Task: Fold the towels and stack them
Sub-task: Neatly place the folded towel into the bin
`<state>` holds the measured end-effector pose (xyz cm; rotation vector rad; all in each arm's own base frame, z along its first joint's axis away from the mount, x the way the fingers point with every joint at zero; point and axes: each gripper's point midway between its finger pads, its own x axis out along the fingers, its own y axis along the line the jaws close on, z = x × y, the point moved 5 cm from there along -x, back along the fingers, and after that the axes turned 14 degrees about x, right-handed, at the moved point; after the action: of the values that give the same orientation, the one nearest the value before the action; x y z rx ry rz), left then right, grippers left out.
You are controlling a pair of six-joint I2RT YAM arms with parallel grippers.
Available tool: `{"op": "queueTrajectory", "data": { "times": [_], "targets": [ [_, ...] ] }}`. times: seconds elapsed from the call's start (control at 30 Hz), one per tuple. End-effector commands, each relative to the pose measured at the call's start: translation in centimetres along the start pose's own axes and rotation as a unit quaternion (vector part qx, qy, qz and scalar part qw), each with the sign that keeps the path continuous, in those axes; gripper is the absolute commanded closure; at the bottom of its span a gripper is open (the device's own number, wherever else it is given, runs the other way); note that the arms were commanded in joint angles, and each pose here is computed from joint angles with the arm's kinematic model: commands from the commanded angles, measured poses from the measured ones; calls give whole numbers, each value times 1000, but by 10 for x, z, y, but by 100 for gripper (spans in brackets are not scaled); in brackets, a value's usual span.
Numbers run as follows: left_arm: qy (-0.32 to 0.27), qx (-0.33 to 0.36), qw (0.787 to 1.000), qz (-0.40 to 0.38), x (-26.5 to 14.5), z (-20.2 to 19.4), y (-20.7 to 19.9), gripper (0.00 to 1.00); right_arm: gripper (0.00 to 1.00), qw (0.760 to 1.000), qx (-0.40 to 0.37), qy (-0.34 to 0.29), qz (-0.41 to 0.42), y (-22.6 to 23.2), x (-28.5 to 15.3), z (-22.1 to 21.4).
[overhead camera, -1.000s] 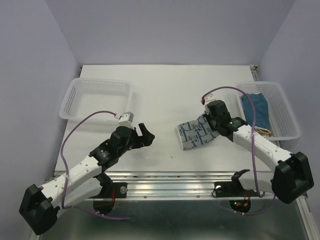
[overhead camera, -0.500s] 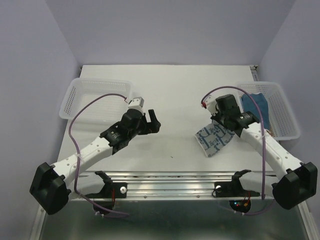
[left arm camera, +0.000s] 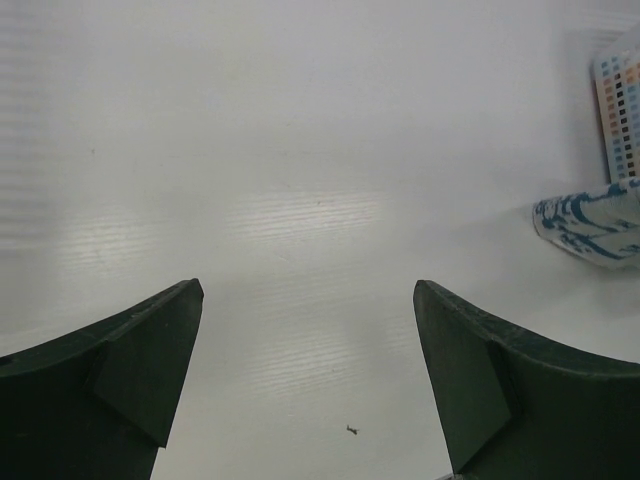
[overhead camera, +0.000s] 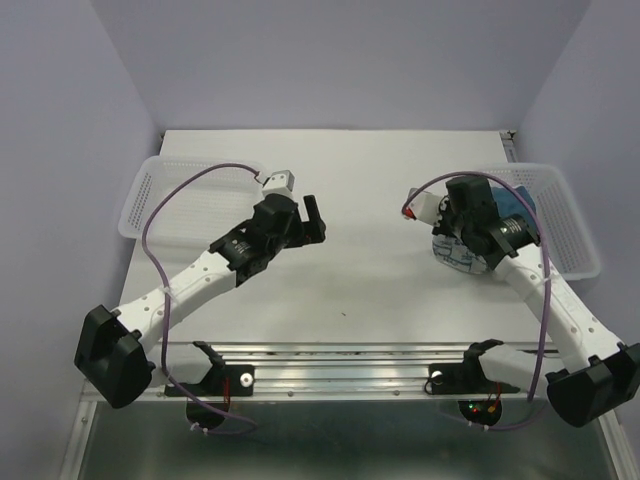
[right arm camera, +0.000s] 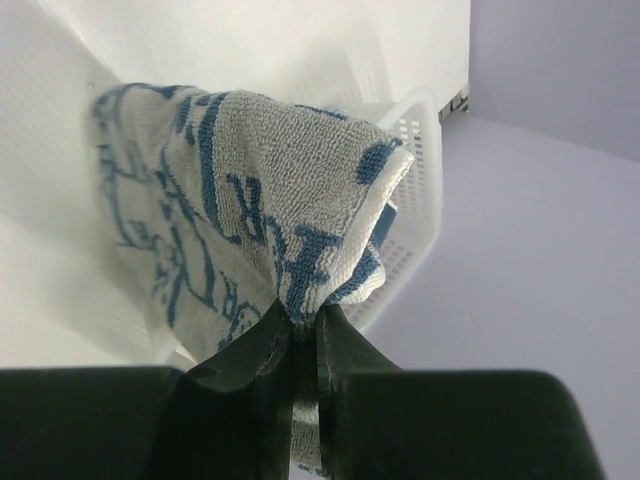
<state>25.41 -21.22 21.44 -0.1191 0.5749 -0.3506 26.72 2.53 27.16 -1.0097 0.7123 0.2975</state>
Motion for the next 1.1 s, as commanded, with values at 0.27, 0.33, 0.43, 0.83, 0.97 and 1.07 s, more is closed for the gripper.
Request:
{"op": "queueTrajectory", "data": {
  "times": [0.27, 0.33, 0.43, 0.83, 0.97, 1.07],
  "targets": [
    [-25, 6, 999, 30, 14, 33, -4, 1, 99, 983, -181, -10, 17, -19, -71, -26],
    [-22, 6, 999, 30, 17, 33, -5, 1, 99, 977, -206, -44, 20, -12, -92, -36],
    [-17, 9, 999, 27, 23, 34, -8, 1, 99, 968, -232, -84, 36, -1, -116, -46],
    [5, 21, 999, 26, 40, 30, -12, 1, 99, 976, -214, -39, 21, 12, -100, -66],
    [11, 24, 999, 23, 46, 26, -12, 1, 99, 975, -221, -16, 33, 18, -83, -68],
    [17, 25, 999, 24, 53, 23, -10, 1, 99, 978, -208, 13, 19, 14, -66, -68]
  ]
}}
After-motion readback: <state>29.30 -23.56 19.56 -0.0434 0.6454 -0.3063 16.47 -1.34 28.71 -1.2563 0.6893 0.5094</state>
